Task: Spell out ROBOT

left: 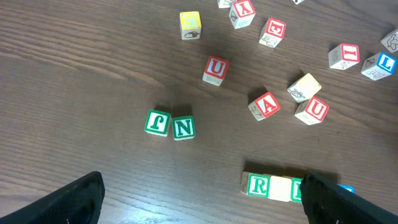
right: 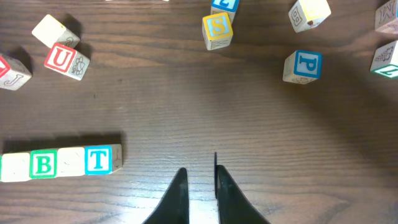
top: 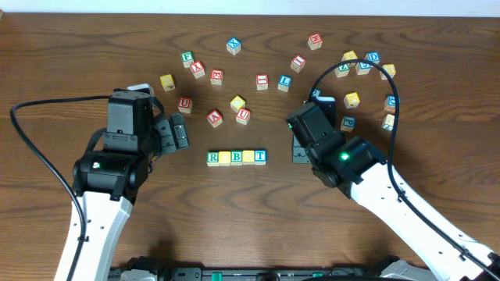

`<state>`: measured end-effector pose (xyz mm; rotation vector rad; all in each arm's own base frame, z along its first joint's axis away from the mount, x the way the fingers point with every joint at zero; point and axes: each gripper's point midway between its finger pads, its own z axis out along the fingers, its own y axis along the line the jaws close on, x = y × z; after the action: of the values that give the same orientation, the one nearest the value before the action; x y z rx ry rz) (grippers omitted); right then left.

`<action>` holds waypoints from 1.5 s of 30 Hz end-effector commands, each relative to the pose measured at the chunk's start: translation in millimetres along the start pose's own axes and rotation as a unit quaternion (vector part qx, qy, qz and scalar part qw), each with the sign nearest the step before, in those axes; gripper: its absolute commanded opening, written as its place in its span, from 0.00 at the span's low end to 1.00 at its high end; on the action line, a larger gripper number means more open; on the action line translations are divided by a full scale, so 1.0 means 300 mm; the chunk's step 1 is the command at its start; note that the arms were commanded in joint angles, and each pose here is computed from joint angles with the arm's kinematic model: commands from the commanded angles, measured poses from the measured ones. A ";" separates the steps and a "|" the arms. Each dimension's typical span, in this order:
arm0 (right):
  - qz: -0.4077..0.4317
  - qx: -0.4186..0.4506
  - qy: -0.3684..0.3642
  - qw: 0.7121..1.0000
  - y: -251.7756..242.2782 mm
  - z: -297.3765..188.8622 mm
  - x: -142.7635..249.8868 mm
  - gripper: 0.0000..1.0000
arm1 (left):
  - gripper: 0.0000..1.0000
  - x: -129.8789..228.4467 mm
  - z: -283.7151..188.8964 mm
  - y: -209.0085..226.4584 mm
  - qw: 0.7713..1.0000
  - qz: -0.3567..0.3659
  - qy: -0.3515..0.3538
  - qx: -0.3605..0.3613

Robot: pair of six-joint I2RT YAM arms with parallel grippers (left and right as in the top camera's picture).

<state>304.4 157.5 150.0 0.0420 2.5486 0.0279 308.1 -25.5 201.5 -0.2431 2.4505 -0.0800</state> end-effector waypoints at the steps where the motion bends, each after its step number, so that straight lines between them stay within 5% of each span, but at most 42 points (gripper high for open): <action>1: 0.005 -0.003 -0.007 1.000 -0.003 -0.015 -0.018 0.01 | 0.98 -0.024 -0.013 0.002 1.000 0.002 -0.009 0.000; 13: 0.025 -0.105 -0.019 0.994 0.148 0.008 -0.070 0.01 | 0.98 -0.024 -0.013 0.002 1.000 0.002 -0.009 0.000; 25: 0.041 -0.171 0.113 0.978 0.327 0.270 0.105 0.01 | 0.98 -0.024 -0.013 0.002 1.000 0.002 -0.009 0.000; 36: 0.003 -0.232 0.099 0.968 0.423 0.235 0.095 0.01 | 0.98 -0.024 -0.013 0.002 1.000 0.002 -0.009 0.000; 45: 0.026 -0.201 0.061 0.977 0.380 0.302 0.030 0.01 | 0.98 -0.024 -0.013 0.002 1.000 0.002 -0.009 0.000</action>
<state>340.5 281.2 84.2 -0.0811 2.6047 0.6324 308.1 -25.5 201.5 -0.2431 2.4505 -0.0800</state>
